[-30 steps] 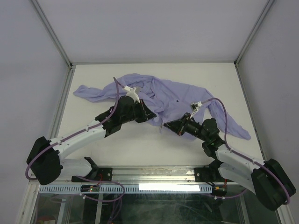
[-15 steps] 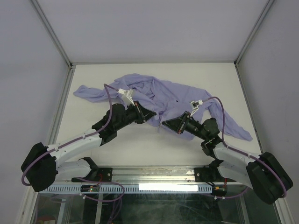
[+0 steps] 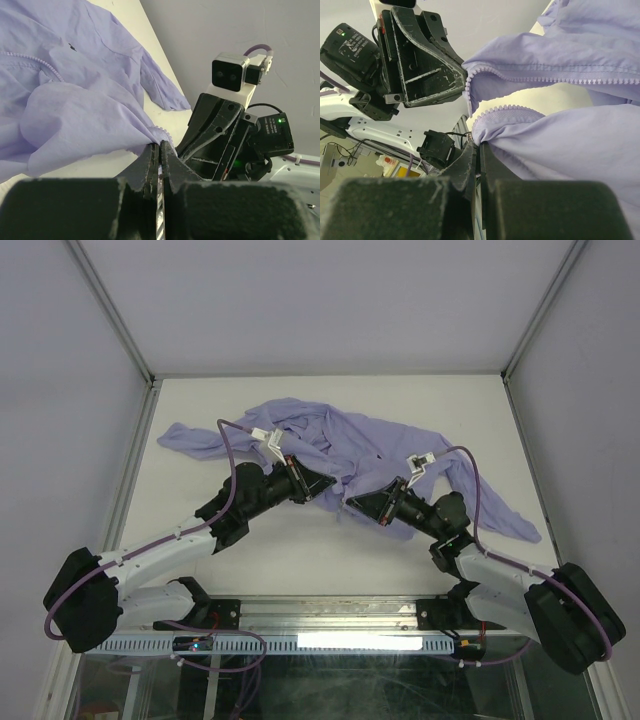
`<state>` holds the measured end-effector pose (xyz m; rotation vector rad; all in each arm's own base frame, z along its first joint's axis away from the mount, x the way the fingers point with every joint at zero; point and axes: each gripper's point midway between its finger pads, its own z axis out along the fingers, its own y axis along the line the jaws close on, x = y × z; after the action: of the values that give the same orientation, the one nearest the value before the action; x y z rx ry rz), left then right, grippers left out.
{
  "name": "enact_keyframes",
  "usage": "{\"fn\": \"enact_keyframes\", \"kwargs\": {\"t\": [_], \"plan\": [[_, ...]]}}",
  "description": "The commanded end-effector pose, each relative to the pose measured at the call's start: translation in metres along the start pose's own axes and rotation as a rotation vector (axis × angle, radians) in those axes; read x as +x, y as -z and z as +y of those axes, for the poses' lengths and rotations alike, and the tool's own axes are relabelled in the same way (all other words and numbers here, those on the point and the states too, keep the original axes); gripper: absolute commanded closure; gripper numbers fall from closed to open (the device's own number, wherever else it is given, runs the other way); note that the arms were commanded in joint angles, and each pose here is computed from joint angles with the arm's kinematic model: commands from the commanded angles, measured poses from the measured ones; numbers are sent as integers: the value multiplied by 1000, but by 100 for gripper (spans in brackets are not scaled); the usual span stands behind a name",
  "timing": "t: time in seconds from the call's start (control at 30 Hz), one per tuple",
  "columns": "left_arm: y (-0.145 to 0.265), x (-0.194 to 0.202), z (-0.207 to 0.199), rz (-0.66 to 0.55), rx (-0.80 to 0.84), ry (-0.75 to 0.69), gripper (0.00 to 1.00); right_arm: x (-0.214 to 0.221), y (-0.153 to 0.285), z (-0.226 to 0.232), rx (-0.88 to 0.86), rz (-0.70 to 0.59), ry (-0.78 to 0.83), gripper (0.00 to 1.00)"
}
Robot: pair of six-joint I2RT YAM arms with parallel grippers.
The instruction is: Zip up the jacket
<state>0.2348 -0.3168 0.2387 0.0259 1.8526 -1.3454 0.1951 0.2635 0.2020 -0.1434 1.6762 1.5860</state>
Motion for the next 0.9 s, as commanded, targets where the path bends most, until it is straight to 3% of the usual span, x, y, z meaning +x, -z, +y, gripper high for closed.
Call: {"fn": "enact_keyframes", "kwargs": {"t": [0.0,0.47,0.87], "plan": [[3,-11,-22,-36,92,-26,100,-28,-8,26,-84,-86,55,100],[1,-6,-22,-12,95,-22,100,-36,-5,26,-78,-145,55,100],[-1,-12,-20,-36,77,-9,100,-29,-4,26,-89,-114,50,100]]}}
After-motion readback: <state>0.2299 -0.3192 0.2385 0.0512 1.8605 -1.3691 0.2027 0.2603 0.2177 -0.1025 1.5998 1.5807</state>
